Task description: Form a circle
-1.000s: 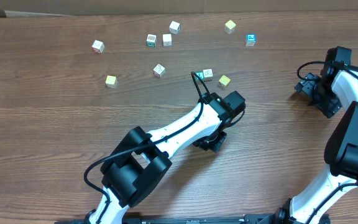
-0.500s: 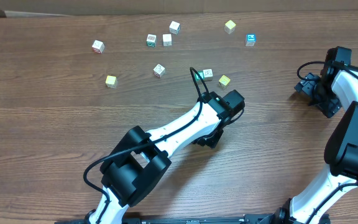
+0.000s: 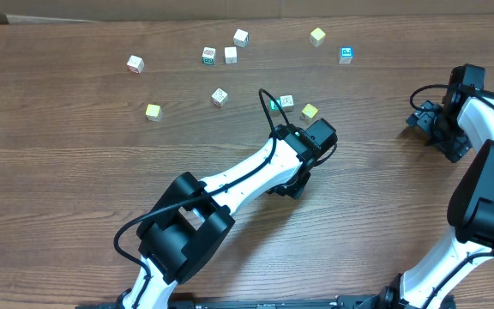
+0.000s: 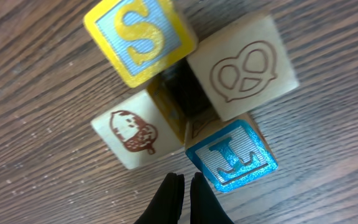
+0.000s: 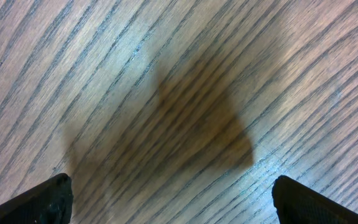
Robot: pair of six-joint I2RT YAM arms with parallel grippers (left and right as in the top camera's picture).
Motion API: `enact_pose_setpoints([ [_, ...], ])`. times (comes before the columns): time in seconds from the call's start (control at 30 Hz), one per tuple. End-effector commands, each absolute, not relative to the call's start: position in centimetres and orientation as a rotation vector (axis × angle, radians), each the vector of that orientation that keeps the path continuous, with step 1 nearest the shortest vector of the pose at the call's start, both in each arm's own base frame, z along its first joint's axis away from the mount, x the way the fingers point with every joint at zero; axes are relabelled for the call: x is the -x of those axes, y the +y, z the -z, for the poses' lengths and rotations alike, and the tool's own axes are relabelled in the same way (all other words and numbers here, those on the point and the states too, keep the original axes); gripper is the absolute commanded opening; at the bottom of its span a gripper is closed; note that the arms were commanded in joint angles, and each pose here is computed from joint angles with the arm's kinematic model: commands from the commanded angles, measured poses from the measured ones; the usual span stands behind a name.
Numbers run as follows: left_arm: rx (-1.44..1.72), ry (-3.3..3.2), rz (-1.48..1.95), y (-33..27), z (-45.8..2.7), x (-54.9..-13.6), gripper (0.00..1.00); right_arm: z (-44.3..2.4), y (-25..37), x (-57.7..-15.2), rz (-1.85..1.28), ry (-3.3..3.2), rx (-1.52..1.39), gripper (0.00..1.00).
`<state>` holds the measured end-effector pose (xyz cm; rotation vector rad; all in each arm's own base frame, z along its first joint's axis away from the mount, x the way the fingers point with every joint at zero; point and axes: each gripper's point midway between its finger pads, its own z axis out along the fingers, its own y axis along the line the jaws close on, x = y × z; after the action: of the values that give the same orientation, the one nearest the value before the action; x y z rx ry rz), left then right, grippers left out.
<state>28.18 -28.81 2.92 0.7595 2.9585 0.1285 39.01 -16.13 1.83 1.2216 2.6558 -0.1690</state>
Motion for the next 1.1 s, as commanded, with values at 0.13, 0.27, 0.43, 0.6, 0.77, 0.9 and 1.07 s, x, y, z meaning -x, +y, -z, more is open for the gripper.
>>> enact_pose_setpoints([
  [0.13, -0.730, 2.987, -0.096, -29.1, -2.7, -27.9, 0.04, -2.8, -16.2, -39.2, 0.168, 2.629, -1.216, 1.00],
  [0.27, -0.731, 3.000, -0.118, -28.6, -2.7, -27.7, 0.04, -2.8, -16.2, -39.2, 0.168, 2.629, -1.216, 1.00],
  [0.43, -0.699, 3.026, -0.182, -27.7, -3.2, -27.4, 0.04, -2.8, -16.2, -39.2, 0.168, 2.629, -1.216, 1.00],
  [0.6, -0.681, 2.972, -0.116, -29.5, -6.3, -29.0, 0.05, -2.8, -16.2, -39.2, 0.168, 2.629, -1.216, 1.00],
  [0.77, -0.668, 2.908, 0.041, -32.3, -7.9, -30.2, 0.04, -2.8, -16.2, -39.2, 0.168, 2.629, -1.216, 1.00],
  [0.9, -0.679, 2.922, 0.126, -33.4, -7.3, -29.8, 0.05, -2.8, -16.2, -39.2, 0.168, 2.629, -1.216, 1.00],
  [1.07, -0.703, 2.940, 0.119, -33.4, -5.9, -28.9, 0.04, -2.8, -16.2, -39.2, 0.168, 2.629, -1.216, 1.00],
])
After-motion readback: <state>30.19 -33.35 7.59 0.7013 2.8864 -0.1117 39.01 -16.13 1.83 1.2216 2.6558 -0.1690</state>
